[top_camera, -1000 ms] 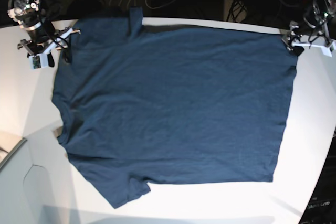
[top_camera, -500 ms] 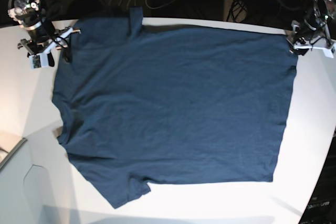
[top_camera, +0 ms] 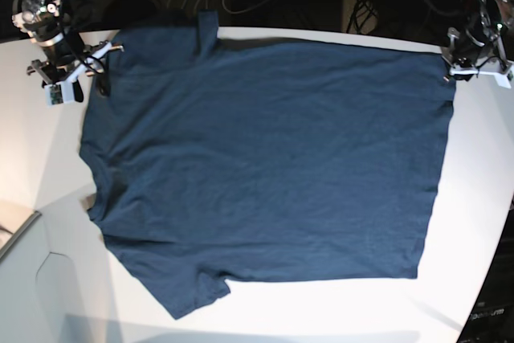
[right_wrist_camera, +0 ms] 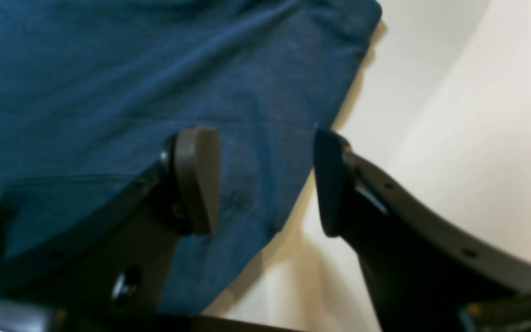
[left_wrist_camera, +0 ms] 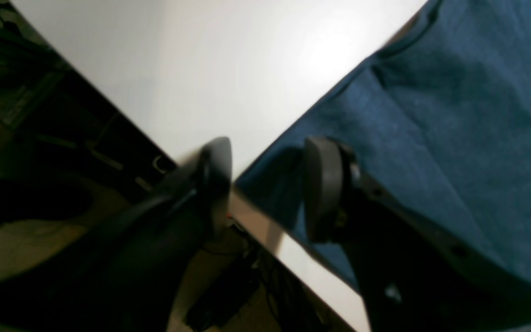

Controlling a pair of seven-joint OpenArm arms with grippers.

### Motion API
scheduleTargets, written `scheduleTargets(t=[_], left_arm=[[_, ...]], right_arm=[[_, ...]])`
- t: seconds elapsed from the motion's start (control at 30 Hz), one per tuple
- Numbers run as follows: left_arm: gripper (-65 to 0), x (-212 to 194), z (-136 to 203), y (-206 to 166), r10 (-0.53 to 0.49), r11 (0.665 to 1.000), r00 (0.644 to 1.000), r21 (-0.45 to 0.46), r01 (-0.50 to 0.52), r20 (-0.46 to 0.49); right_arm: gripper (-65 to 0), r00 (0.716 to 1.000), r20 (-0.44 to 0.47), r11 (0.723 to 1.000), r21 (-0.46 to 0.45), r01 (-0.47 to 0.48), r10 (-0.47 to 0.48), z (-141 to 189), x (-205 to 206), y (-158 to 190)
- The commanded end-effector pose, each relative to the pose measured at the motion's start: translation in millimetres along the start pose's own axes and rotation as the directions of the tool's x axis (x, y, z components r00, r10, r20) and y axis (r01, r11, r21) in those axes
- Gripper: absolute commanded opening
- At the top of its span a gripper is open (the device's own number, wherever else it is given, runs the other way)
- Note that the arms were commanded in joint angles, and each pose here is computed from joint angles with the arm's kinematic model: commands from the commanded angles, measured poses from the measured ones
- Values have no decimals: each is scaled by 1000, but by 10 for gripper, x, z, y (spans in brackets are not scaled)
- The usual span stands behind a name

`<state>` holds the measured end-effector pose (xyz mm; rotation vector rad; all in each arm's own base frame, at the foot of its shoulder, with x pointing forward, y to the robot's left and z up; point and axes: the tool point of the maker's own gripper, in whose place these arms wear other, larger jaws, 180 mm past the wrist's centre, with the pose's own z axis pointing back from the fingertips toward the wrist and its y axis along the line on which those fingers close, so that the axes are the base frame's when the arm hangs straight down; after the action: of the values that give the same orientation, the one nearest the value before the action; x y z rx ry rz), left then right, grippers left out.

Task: Layout the t-shirt on the table in an organized manner, then fold the t-shirt properly
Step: 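Adjust grips on both shoulder corners, smoothing the collar edge flat, then pull the collar edge taut between both grippers and lift slightly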

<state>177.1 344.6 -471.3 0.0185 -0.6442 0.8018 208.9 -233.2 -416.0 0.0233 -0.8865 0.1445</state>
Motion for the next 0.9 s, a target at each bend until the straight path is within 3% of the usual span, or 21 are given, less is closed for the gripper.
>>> scheduleTargets(t=[0.0, 0.27, 0.53, 0.6, 0.73, 0.87], left_arm=[[-403, -64, 13, 20, 1, 1000, 999, -1, -1, -35], [-406, -149, 13, 9, 5, 1000, 999, 0, -5, -50], [-412, -340, -14, -148, -62, 998, 993, -36, 59, -102], [-461, -365, -14, -161, -58, 998, 993, -39, 54, -105], [-650, -358, -13, -151, -57, 998, 993, -36, 54, -104], [-647, -354, -14, -141, -57, 998, 993, -34, 53, -104]], right_arm=[[-325, 999, 38, 1000, -2, -7, 7, 53, 85, -29], [-323, 1000, -1, 1000, 3, -1, 1, 123, -80, 1], [-323, 1000, -22, 1000, 7, 1, -1, 160, -166, 19], [-323, 1000, -22, 1000, 7, 1, -1, 160, -166, 19], [-323, 1000, -22, 1000, 7, 1, -1, 160, -166, 19], [-323, 1000, -22, 1000, 8, 2, -2, 163, -168, 24]])
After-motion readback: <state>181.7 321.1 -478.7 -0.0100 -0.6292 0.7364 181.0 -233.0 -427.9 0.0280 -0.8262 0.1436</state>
